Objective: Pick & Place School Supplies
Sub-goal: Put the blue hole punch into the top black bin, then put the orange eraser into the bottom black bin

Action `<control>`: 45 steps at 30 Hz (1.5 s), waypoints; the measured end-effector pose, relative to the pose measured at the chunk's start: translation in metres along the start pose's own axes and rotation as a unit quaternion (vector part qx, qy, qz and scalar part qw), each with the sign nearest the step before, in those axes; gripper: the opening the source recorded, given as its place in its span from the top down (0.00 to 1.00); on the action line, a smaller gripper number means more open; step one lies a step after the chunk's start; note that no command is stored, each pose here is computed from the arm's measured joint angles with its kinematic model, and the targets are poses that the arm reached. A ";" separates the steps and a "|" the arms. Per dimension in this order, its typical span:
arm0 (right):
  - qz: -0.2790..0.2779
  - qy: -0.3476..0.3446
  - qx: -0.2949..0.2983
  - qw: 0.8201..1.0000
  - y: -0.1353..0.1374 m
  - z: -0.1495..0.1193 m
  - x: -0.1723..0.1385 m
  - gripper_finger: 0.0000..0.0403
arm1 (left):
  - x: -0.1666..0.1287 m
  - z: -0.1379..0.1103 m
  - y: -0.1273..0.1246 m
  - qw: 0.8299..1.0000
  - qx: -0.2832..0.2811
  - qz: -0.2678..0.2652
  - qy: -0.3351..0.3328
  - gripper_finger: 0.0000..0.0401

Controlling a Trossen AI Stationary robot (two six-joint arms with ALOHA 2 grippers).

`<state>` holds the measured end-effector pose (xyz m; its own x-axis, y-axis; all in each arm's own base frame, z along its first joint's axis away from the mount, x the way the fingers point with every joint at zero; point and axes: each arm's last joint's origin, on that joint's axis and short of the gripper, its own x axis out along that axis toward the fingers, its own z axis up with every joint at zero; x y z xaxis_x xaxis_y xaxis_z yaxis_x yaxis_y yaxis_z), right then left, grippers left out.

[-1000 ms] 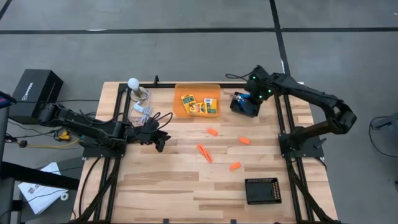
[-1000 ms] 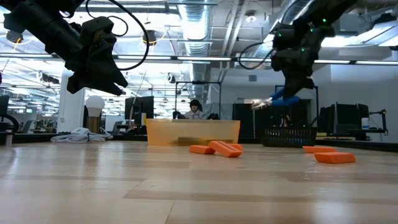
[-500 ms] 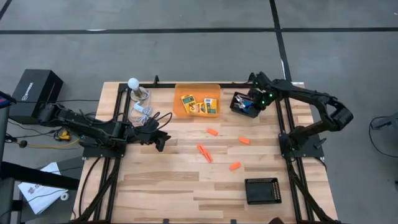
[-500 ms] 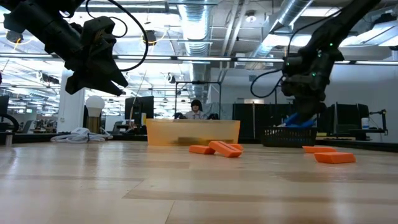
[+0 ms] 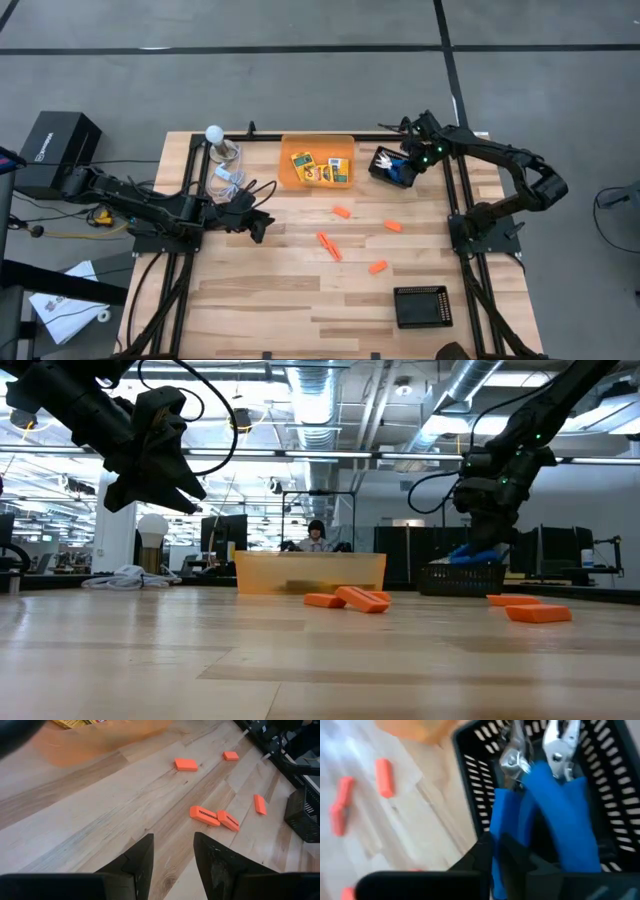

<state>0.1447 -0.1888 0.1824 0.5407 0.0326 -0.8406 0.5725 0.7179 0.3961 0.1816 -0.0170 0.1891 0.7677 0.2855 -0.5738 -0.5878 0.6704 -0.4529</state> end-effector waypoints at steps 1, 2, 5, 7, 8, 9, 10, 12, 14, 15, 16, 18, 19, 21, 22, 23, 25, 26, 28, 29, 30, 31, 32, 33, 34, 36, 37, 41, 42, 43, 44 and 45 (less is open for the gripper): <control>0.007 -0.002 0.002 1.000 0.000 0.000 0.000 0.91 | 0.000 0.000 0.000 1.000 0.000 0.000 0.000 0.66; 0.011 -0.003 0.003 1.000 -0.001 0.000 -0.001 0.88 | 0.000 0.000 0.000 1.000 0.000 0.000 0.000 0.66; 0.019 -0.005 0.006 1.000 -0.001 0.000 -0.001 0.79 | 0.000 0.000 0.000 1.000 0.000 0.000 0.000 0.66; 0.019 -0.003 0.009 1.000 -0.001 -0.001 -0.001 0.74 | 0.000 0.000 0.000 1.000 0.000 0.000 0.000 0.66; 0.019 -0.002 0.014 1.000 -0.001 -0.001 -0.001 0.71 | 0.000 0.000 0.000 1.000 0.000 0.000 0.000 0.66; 0.020 -0.002 0.016 1.000 -0.001 -0.001 -0.001 0.69 | 0.000 0.000 0.000 1.000 0.000 0.000 0.000 0.66; 0.020 -0.002 0.018 1.000 -0.001 -0.001 -0.001 0.67 | 0.000 0.000 0.000 1.000 0.000 0.000 0.000 0.66; 0.029 -0.003 0.019 0.999 0.000 -0.001 -0.001 0.63 | 0.000 0.000 0.000 1.000 0.001 0.000 0.000 0.66; 0.054 -0.006 0.026 0.998 0.001 0.000 -0.002 0.61 | 0.000 0.000 0.000 1.000 0.001 0.000 0.000 0.66; 0.068 -0.008 0.029 0.997 0.002 0.000 -0.002 0.60 | 0.000 0.000 0.000 1.000 0.001 0.000 0.000 0.66; 0.085 -0.011 0.032 0.996 0.003 0.001 -0.003 0.60 | 0.000 0.000 0.000 1.000 0.002 0.000 0.000 0.66; 0.126 -0.012 0.037 0.991 0.009 0.003 -0.002 0.60 | 0.000 0.000 0.000 1.000 0.009 -0.003 0.001 0.66; 0.150 -0.010 0.035 0.988 0.014 0.004 -0.001 0.60 | 0.000 0.001 -0.002 1.000 0.015 -0.014 0.003 0.66; 0.195 0.002 0.024 0.980 0.026 0.004 0.002 0.62 | 0.000 0.004 -0.008 0.998 0.023 -0.056 0.000 0.66; 0.218 0.010 0.016 0.976 0.033 0.004 0.005 0.63 | -0.001 0.006 -0.012 0.996 0.024 -0.080 -0.006 0.66; 0.241 0.018 0.005 0.970 0.041 0.003 0.007 0.64 | -0.002 0.009 -0.016 0.994 0.024 -0.104 -0.014 0.66; 0.288 0.037 -0.018 0.957 0.057 0.001 0.012 0.65 | -0.004 0.014 -0.022 0.990 0.023 -0.134 -0.032 0.66; 0.310 0.048 -0.030 0.949 0.066 0.000 0.015 0.66 | -0.005 0.017 -0.024 0.989 0.022 -0.142 -0.040 0.66; 0.344 0.072 -0.054 0.935 0.083 -0.004 0.020 0.68 | -0.007 0.023 -0.029 0.986 0.022 -0.154 -0.055 0.66; 0.356 0.084 -0.065 0.928 0.091 -0.006 0.022 0.68 | -0.009 0.027 -0.032 0.985 0.019 -0.159 -0.062 0.66; 0.367 0.095 -0.076 0.922 0.099 -0.009 0.024 0.69 | -0.010 0.031 -0.035 0.984 0.015 -0.165 -0.070 0.66; 0.378 0.106 -0.086 0.916 0.106 -0.011 0.026 0.70 | -0.010 0.035 -0.039 0.982 0.012 -0.170 -0.076 0.66; 0.390 0.116 -0.095 0.909 0.113 -0.014 0.028 0.70 | -0.010 0.039 -0.042 0.981 0.010 -0.173 -0.081 0.66; 0.403 0.125 -0.103 0.901 0.119 -0.016 0.029 0.71 | -0.010 0.043 -0.046 0.981 0.011 -0.176 -0.082 0.67; 0.418 0.133 -0.112 0.892 0.125 -0.019 0.030 0.71 | -0.010 0.047 -0.050 0.980 0.016 -0.182 -0.081 0.68; 0.450 0.148 -0.128 0.871 0.137 -0.022 0.034 0.73 | -0.005 0.054 -0.062 0.978 0.029 -0.189 -0.080 0.70; 0.468 0.156 -0.133 0.860 0.142 -0.024 0.037 0.73 | 0.000 0.057 -0.067 0.978 0.036 -0.188 -0.077 0.72; 0.507 0.171 -0.156 0.830 0.161 -0.026 0.045 0.75 | 0.024 0.069 -0.094 0.978 0.067 -0.189 -0.063 0.78; 0.506 0.171 -0.168 0.828 0.166 -0.027 0.048 0.76 | 0.031 0.070 -0.100 0.978 0.074 -0.188 -0.055 0.79; 0.505 0.165 -0.180 0.828 0.171 -0.027 0.050 0.77 | 0.040 0.071 -0.104 0.978 0.082 -0.186 -0.047 0.80; 0.506 0.160 -0.189 0.826 0.176 -0.026 0.051 0.77 | 0.049 0.070 -0.108 0.979 0.086 -0.182 -0.038 0.81; 0.507 0.155 -0.198 0.825 0.181 -0.026 0.051 0.78 | 0.058 0.068 -0.109 0.980 0.089 -0.173 -0.029 0.82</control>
<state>0.2601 -0.0395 0.2013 0.3988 0.8875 -0.2309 -0.3561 0.3820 0.8528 0.3079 -0.0270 0.2517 0.9294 0.0551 -0.3650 -0.2398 0.8418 -0.4836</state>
